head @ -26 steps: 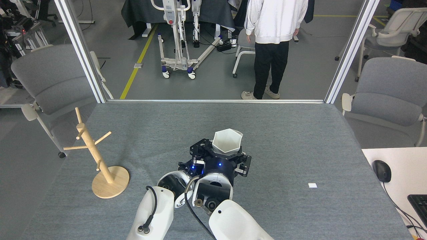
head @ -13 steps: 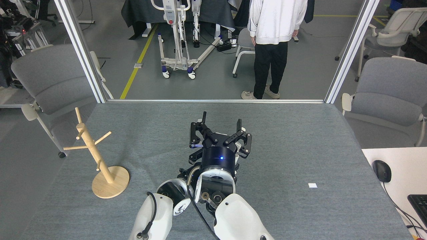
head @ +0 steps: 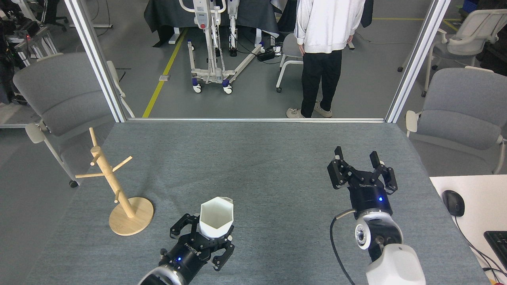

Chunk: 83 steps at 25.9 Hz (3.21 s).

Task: Hang cup on storage rack
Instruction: 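Carry the cup with the left gripper beside the wooden rack, then lower the cup onto a rack peg and release the left gripper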

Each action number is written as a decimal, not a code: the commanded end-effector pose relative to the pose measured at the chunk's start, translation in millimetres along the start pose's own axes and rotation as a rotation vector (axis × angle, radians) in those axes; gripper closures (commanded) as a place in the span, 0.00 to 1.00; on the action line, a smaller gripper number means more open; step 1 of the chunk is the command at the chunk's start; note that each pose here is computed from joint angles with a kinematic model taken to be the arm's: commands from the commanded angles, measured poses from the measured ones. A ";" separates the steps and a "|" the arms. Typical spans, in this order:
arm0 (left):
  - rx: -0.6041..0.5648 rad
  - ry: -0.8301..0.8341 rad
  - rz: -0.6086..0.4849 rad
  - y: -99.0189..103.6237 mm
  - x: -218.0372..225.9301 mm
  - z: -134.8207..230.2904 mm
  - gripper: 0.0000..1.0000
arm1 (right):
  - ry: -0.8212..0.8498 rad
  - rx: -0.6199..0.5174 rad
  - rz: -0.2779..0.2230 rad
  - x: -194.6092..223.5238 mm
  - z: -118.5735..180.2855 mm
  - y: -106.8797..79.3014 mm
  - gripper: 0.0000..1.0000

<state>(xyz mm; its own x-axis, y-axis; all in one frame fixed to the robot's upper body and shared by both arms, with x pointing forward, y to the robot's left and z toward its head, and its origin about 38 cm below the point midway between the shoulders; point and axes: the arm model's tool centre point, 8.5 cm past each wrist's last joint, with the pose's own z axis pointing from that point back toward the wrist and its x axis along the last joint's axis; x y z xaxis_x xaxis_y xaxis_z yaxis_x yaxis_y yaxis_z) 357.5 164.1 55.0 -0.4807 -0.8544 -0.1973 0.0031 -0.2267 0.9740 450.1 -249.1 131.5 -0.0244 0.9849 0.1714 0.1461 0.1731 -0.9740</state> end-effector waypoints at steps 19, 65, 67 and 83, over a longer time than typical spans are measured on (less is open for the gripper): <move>-0.145 0.748 -0.143 -12.2 -235.8 169.7 1.00 | 0.038 0.108 0.095 -49.0 91.2 37.9 0.01; -0.244 0.688 -0.279 -14.5 -212.0 69.0 0.48 | 0.052 0.061 0.057 -44.5 50.5 23.6 0.01; -0.253 0.690 -0.269 -19.1 -211.7 68.7 0.23 | 0.052 0.061 0.057 -44.5 50.5 23.6 0.01; -0.304 0.723 -0.235 -46.3 -211.0 74.0 0.02 | 0.057 0.075 0.058 -48.4 50.9 27.7 0.01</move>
<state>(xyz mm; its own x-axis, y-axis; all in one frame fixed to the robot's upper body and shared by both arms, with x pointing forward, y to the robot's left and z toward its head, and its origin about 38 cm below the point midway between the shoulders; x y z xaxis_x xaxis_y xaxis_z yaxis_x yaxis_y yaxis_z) 395.9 389.3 66.9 0.1954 -0.8318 -0.5195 0.2460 -0.4712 0.8470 404.8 -291.6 89.9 0.0372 0.9921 0.1195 0.0770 0.1164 -0.9902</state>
